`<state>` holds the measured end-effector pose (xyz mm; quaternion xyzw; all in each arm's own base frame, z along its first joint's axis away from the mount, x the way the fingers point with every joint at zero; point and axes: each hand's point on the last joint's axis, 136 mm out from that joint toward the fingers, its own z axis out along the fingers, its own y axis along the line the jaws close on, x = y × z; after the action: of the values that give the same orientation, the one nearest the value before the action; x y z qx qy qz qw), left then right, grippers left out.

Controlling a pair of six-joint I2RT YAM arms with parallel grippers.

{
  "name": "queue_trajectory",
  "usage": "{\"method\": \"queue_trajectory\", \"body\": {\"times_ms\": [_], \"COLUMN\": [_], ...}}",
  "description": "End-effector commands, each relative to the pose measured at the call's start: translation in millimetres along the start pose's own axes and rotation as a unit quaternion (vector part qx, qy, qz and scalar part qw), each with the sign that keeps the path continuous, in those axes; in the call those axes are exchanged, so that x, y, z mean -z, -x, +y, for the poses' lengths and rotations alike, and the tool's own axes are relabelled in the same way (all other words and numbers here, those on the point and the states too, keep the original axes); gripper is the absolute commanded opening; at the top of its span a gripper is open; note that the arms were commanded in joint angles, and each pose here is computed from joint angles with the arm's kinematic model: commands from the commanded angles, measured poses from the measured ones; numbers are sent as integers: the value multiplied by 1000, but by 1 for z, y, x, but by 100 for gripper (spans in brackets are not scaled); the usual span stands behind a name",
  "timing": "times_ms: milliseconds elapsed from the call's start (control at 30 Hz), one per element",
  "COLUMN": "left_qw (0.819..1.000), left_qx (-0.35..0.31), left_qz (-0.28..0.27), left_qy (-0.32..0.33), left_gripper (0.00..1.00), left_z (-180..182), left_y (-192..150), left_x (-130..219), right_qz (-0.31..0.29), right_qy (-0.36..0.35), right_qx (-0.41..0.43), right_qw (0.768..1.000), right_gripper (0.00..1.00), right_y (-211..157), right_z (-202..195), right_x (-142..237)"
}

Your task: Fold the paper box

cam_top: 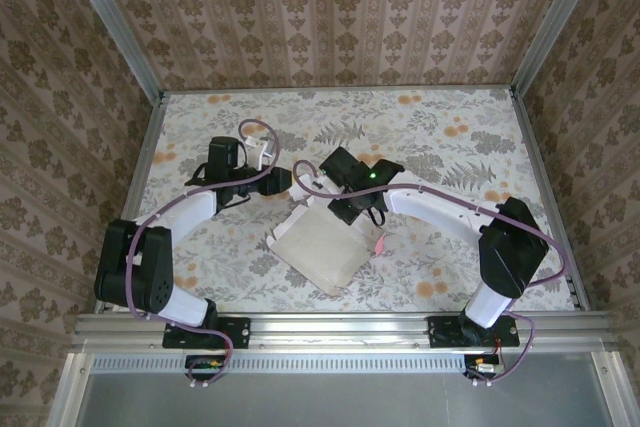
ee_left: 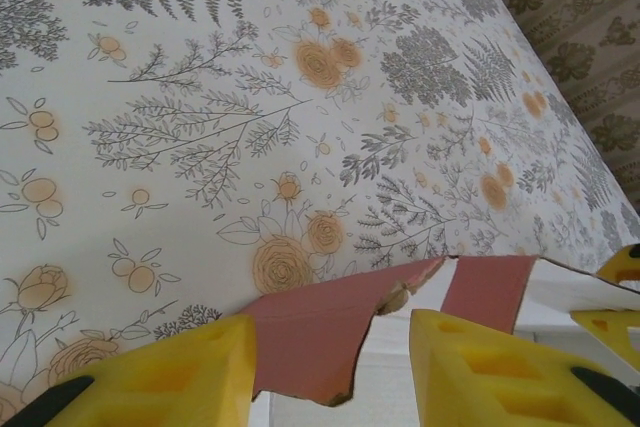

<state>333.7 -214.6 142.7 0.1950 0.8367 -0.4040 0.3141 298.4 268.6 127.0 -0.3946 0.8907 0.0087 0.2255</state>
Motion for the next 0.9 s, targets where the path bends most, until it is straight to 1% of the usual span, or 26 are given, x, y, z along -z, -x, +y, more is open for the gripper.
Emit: {"method": "queue_trajectory", "body": {"times_ms": [0, 200, 300, 733, 867], "left_qw": [999, 1000, 999, 999, 998], "left_qx": [-30, -23, -25, -34, -40], "left_qz": [-10, 0, 5, 21, 29], "left_qy": [-19, -20, -19, -23, -26], "left_gripper": [43, 40, 34, 30, 26], "left_z": [-10, -7, -8, -10, -13], "left_y": [12, 7, 6, 6, 8], "left_x": [4, -1, -2, -10, -13], "right_qz": [32, 25, 25, 19, 18], "right_qy": [-11, -6, -5, 0, 2], "right_qx": [-8, -10, -13, -19, -19], "right_qw": [999, 1000, 1000, 1000, 1000], "right_gripper": [11, 12, 13, 15, 15], "right_y": [-16, -12, -13, -9, -9], "right_z": [-5, -4, -5, -8, -8], "right_x": [-12, -9, -9, -6, -6]}}
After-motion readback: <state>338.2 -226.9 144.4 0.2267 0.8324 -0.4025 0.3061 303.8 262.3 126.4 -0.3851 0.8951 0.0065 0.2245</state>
